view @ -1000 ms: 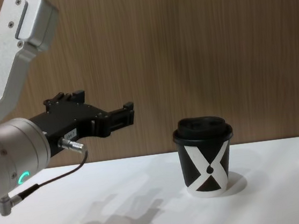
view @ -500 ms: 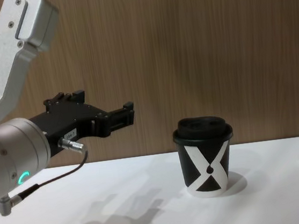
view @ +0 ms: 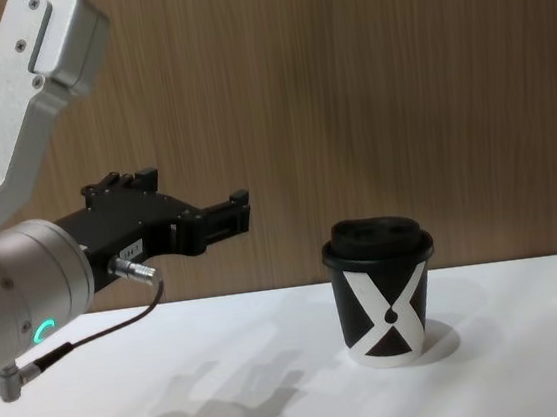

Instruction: Pick up the straw with one hand, pass it to the other hand, and insert it into the cup.

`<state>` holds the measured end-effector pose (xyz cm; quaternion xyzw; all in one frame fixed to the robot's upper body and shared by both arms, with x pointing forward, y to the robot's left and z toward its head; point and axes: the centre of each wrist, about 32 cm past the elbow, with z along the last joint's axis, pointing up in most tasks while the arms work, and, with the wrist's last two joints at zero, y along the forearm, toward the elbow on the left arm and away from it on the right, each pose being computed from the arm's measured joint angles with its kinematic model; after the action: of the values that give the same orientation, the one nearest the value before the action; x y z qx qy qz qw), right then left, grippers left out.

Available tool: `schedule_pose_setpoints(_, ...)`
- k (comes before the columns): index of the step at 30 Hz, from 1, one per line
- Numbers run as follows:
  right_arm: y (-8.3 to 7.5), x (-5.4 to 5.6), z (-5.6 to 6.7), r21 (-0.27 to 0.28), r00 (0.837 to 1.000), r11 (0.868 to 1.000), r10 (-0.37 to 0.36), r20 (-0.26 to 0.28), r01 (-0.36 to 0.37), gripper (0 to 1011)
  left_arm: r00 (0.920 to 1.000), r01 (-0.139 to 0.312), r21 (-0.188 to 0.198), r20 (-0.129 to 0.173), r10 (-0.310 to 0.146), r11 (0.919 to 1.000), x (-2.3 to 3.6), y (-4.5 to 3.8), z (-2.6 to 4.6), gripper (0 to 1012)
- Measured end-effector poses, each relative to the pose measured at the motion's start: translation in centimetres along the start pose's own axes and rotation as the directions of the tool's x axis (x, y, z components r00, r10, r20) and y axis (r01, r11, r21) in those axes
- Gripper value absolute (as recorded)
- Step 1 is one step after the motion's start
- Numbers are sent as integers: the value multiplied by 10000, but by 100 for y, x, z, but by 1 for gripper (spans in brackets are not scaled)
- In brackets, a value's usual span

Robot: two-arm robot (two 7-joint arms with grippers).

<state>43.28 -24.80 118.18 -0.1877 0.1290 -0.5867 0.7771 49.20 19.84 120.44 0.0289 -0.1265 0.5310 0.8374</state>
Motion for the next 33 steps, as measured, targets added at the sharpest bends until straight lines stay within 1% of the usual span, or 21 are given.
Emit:
schedule_pose_setpoints(29,-16,-11,-7,-272,9999,9996,95,-129,-98,1002,10000,0,0,0,0,10000,0,0,0,1003)
schedule_pose_setpoints(33,-19,-10,-5,-299,9998,9995,110,-139,-114,930,10000,0,0,0,0,10000,0,0,0,1003)
